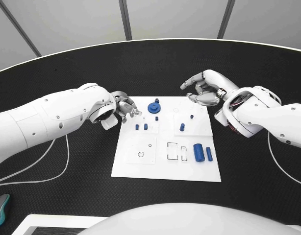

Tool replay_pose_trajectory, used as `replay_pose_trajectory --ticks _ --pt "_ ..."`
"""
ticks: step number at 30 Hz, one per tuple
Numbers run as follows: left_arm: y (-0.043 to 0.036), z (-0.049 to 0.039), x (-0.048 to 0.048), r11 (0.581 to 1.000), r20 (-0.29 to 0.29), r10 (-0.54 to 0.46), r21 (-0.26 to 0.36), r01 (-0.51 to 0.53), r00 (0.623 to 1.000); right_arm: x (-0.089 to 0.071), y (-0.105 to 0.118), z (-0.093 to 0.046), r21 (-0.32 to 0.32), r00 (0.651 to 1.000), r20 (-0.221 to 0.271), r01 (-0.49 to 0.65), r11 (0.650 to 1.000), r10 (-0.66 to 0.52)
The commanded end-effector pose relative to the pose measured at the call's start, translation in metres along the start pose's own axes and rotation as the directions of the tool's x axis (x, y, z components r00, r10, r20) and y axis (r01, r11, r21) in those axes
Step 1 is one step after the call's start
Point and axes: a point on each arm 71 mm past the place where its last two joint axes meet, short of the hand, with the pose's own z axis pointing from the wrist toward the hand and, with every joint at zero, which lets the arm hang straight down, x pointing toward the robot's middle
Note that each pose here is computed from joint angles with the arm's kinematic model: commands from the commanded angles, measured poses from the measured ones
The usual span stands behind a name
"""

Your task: Assemble the parts on the task board

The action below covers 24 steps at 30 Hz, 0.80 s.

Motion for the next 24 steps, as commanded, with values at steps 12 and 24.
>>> replay_pose_trajectory --ticks 12,24 --pt "-0.0449 -0.0051 0.0087 0.869 0.117 0.133 0.463 -0.173 0.984 -0.001 0.000 0.000 -0.002 1.000 0.008 0.001 1.000 -0.001" --pt "-0.0535 0.0032 0.0219 0.793 0.193 0.353 0.458 -0.402 0.916 0.000 0.002 0.001 -0.010 1.000 0.010 0.000 1.000 0.000"
